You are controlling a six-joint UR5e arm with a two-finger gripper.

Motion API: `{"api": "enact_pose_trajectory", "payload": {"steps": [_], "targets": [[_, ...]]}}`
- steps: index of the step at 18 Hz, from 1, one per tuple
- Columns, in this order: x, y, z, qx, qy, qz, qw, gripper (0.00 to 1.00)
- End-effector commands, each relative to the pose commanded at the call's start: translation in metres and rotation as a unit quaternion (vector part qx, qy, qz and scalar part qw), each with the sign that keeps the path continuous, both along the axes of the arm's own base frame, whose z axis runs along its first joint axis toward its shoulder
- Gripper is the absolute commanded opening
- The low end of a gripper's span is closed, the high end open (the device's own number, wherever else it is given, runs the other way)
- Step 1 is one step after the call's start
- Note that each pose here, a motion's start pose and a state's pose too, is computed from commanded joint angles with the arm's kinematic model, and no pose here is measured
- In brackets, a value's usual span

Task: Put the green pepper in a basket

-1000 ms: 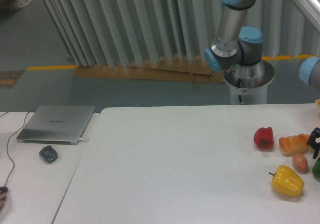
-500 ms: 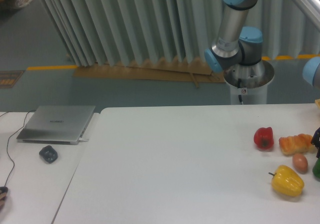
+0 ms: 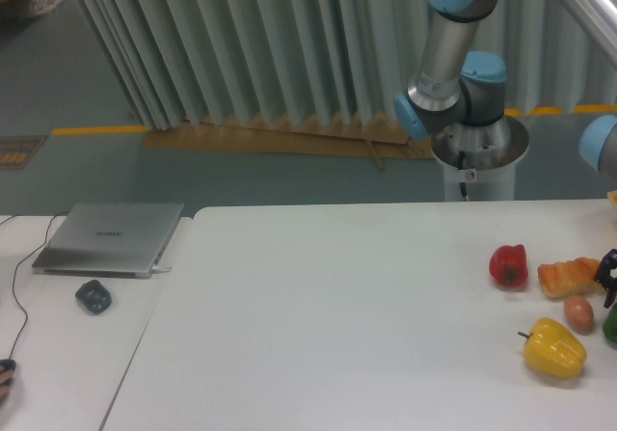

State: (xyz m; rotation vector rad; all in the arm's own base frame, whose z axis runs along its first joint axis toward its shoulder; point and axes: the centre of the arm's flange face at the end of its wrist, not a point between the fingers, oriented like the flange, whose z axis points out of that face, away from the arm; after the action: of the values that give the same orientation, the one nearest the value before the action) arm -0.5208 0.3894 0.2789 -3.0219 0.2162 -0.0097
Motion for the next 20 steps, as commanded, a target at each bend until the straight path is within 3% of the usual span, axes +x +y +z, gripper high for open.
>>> {"api": "enact_pose_trajectory", "payload": {"steps": [2,3,10,20], "targets": [[0.000,0.000,-0.002,-0.001,-0.001,0.000,1.0000,0.89],[-0.001,0.000,-0.003,-0.002,-0.002,-0.001,1.0000,0.77],[-0.002,0.000,-0.003,-0.002,-0.001,-0.005,1.0000,0.62],[0.001,-0.002,0.013,0.002,0.009,-0.005,0.9999,0.59]]}}
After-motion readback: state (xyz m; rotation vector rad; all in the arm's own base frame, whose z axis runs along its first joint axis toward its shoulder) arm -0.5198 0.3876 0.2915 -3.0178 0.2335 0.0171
